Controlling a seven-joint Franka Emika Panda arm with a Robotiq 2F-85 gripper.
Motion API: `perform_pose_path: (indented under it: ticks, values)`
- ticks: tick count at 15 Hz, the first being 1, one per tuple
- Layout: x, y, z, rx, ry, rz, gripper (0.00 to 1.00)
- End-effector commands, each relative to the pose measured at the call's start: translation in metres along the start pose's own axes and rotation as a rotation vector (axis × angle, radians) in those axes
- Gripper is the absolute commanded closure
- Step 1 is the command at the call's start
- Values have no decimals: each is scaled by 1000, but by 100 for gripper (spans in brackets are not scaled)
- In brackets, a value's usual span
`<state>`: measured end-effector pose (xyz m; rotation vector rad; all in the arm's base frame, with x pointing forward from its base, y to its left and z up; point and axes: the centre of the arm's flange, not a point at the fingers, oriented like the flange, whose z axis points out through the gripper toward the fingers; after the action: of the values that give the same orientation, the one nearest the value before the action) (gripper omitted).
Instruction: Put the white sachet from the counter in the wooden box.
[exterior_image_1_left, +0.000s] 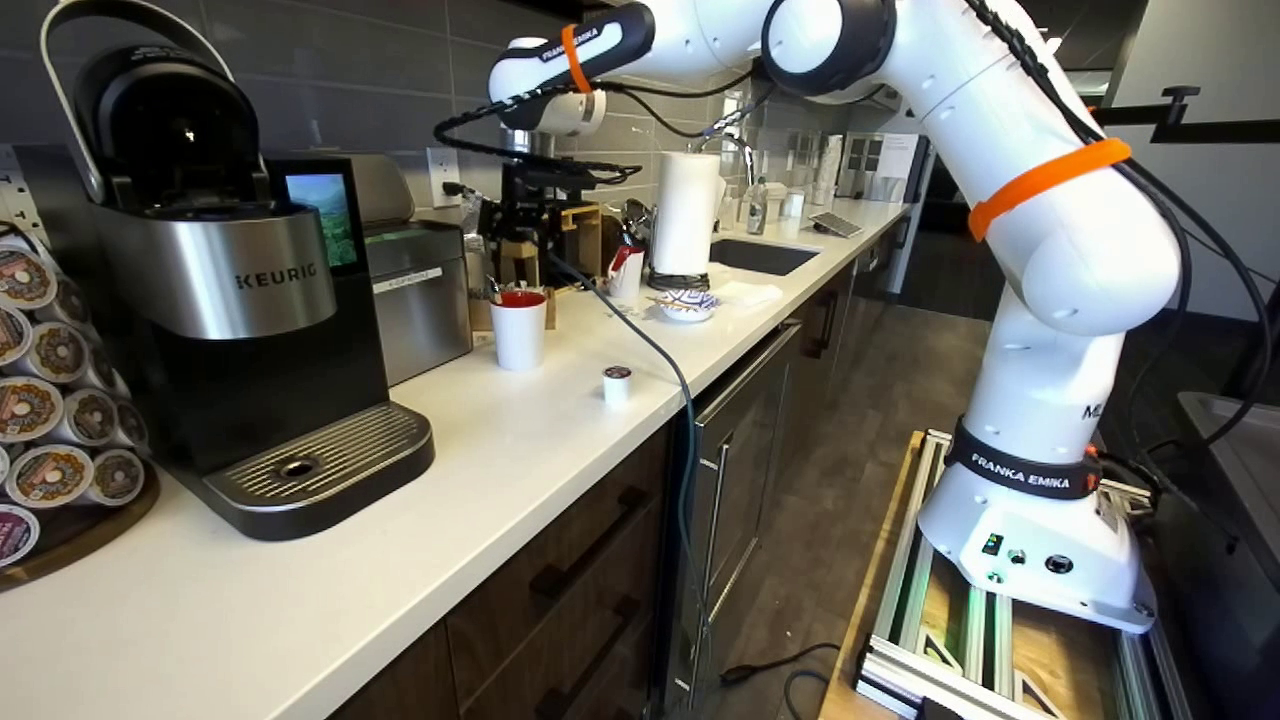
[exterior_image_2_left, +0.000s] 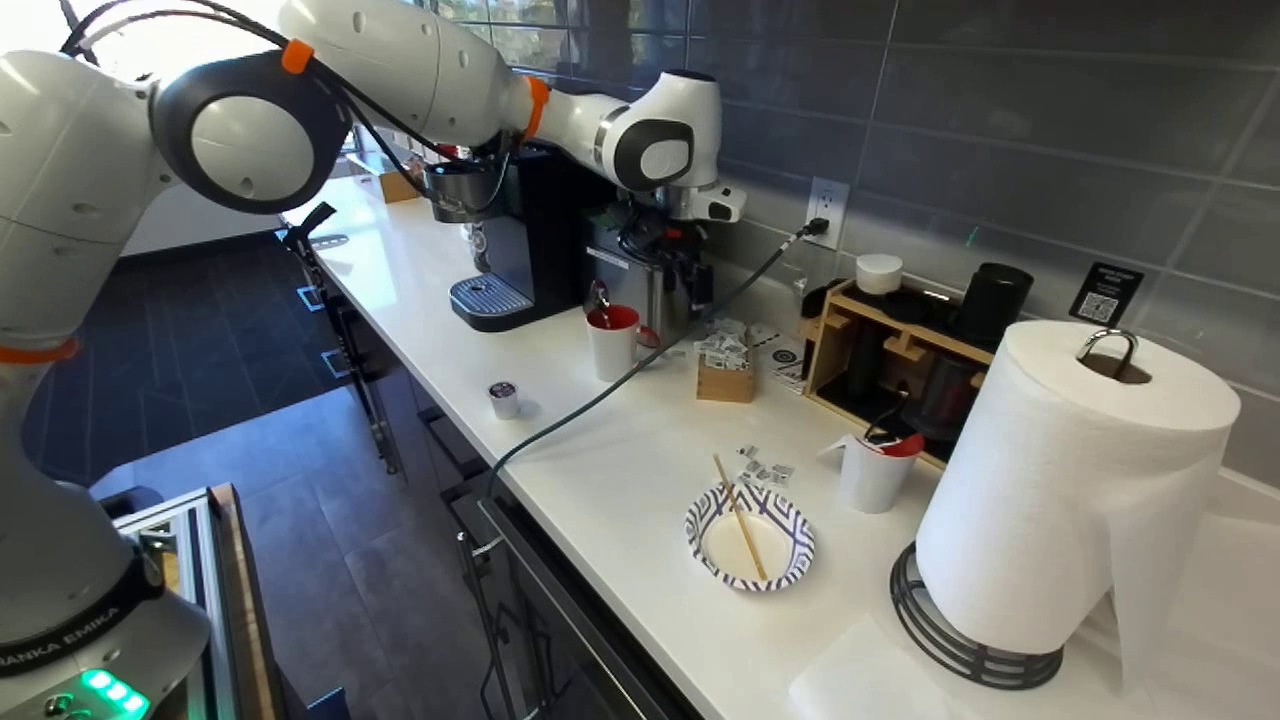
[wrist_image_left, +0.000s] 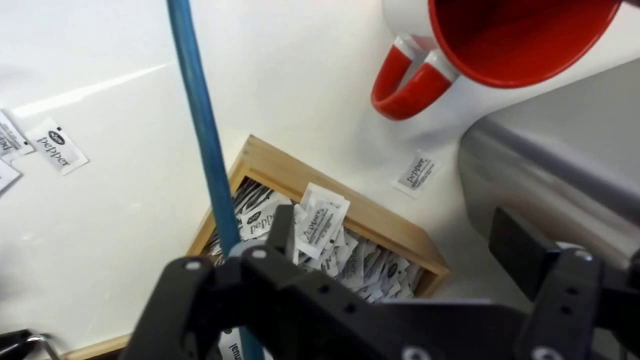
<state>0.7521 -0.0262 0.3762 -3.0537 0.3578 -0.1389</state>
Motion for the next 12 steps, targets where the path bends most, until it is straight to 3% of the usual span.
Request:
perform_pose_path:
  ticks: [1,7,12]
  values:
    - [-46,37,-19,104,-50,-100,0]
    - [-103,77,-43,221,7,-341,0]
    - [-157,104,-52,346,116,-292,0]
